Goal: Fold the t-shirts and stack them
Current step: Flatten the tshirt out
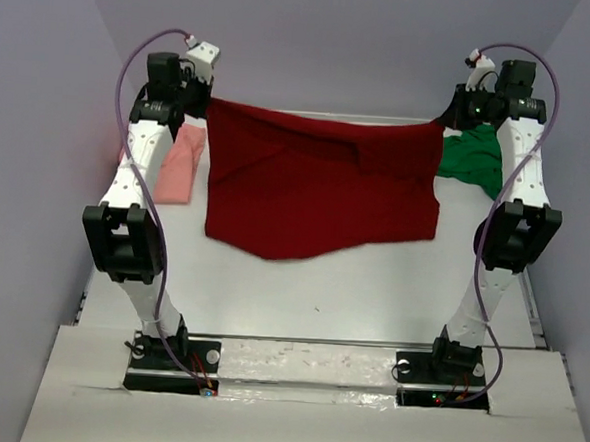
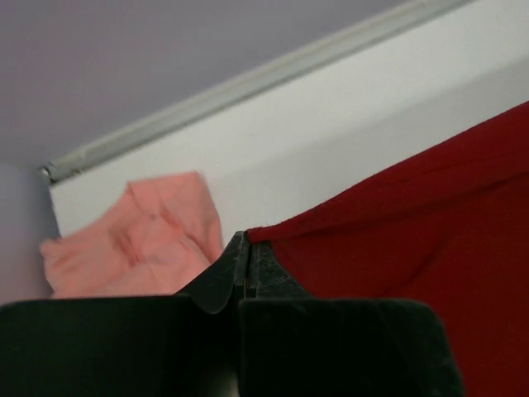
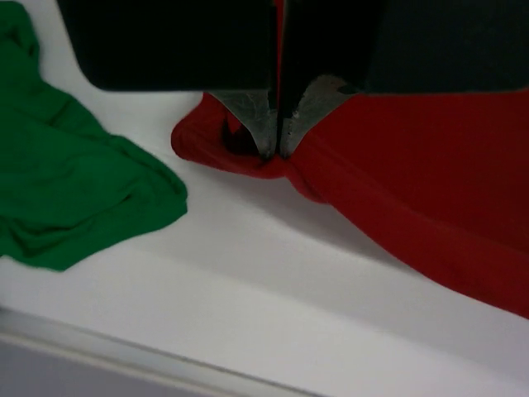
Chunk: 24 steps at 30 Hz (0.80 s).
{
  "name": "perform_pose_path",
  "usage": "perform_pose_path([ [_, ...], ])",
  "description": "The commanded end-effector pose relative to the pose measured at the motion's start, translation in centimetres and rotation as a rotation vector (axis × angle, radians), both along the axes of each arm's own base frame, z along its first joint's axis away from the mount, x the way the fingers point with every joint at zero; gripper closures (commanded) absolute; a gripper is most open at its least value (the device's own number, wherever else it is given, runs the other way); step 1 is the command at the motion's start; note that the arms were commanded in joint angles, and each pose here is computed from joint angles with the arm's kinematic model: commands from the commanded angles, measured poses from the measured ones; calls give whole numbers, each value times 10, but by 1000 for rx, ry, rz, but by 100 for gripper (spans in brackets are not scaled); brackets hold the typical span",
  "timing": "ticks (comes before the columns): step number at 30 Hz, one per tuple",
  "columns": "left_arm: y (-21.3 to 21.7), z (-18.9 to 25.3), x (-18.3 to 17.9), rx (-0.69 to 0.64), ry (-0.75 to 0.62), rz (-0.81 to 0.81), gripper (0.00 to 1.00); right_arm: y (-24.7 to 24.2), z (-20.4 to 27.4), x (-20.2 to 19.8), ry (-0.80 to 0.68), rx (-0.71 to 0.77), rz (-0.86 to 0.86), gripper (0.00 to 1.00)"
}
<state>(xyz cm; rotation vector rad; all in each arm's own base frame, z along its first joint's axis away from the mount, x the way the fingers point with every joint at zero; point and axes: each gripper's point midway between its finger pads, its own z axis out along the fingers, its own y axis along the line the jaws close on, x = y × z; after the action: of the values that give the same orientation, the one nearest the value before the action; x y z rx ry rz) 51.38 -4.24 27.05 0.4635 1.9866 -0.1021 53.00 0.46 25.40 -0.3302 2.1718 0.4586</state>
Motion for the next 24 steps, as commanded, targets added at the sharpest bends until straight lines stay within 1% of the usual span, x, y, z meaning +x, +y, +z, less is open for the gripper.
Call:
perform_pose_path([
  [1,8,177,3,-22,-393,50,100,-2,144,-6,-341,-34,-14,100],
  [2,11,207,-5,-20,-448,66,100,0,170,-14,-398,-40,-17,100],
  [5,14,248,-30,-13,-536,81,100,4,203,-36,-464,-49,-15,100],
  [6,15,265,-52,-13,-577,84,100,7,219,-55,-495,-58,-11,100],
  [9,15,280,-84,-13,-630,80,100,12,237,-84,-536,-67,-4,100],
  [10,15,281,-106,-6,-644,74,100,16,246,-104,-557,-74,1,100],
  [11,16,261,-110,-1,-608,81,100,18,250,-115,-567,-79,3,100],
  [12,17,277,-140,-5,-665,85,100,18,253,-124,-571,-84,0,100],
  [13,17,274,-150,-3,-669,83,100,20,255,-134,-576,-89,0,100],
  [14,17,269,-160,1,-667,83,100,23,254,-154,-573,-92,3,100],
  [15,17,264,-170,0,-661,78,100,25,253,-164,-572,-97,7,100],
  [16,15,252,-188,2,-642,64,100,26,237,-170,-529,-91,13,100],
  [17,14,246,-197,2,-639,57,100,29,245,-192,-562,-102,11,100],
  [20,15,230,-226,13,-626,58,100,30,241,-217,-560,-119,-2,100],
  [21,17,234,-238,14,-646,69,100,31,247,-232,-585,-129,-9,100],
  [24,19,244,-253,15,-671,77,100,32,260,-251,-617,-138,-24,100],
])
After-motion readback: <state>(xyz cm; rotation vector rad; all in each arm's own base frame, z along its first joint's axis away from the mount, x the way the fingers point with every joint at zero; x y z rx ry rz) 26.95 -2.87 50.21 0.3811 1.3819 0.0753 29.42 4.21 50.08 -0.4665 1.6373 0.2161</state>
